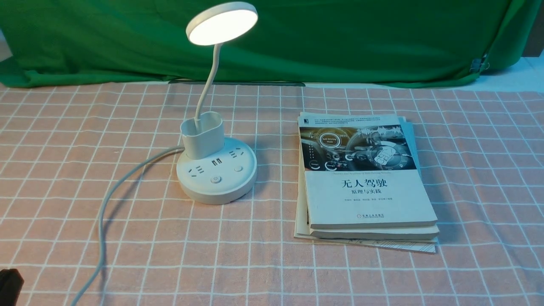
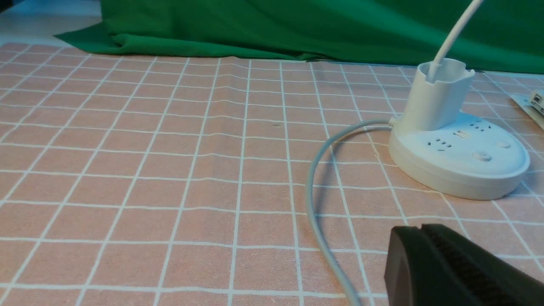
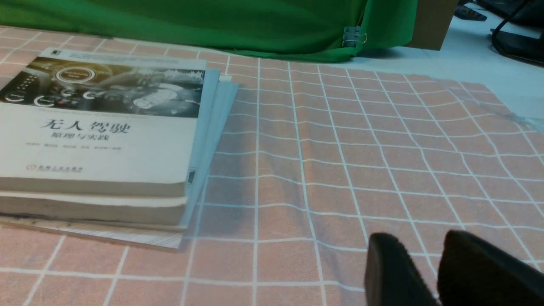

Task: Turn on the table lamp on the pink coffee tablecloth with your hand.

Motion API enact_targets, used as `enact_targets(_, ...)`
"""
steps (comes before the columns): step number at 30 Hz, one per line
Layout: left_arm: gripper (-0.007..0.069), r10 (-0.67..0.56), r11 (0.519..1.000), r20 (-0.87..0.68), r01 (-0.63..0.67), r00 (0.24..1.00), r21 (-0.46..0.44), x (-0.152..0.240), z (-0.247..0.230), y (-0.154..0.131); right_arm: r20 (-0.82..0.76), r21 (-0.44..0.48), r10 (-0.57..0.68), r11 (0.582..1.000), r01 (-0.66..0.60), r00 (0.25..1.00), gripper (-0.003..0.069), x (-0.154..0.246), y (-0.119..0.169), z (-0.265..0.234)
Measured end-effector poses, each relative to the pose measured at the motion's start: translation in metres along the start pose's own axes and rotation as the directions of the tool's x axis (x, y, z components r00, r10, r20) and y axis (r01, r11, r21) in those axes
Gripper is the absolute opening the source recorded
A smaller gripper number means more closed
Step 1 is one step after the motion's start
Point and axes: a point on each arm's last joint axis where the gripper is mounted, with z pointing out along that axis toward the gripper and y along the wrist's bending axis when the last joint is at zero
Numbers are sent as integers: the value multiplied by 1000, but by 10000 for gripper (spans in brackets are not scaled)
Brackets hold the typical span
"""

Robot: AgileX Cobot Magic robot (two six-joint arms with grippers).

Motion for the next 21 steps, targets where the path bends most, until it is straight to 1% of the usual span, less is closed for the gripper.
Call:
enact_targets(5,43,1,1000,-2,-1,1000,23,0,0,-1,0,0,0,1000,0,1000,240,0,0,0)
enact_targets(21,53,1,1000,0,-1,1000,29,0,0,-2,0,0,0,1000,0,1000,240,0,0,0)
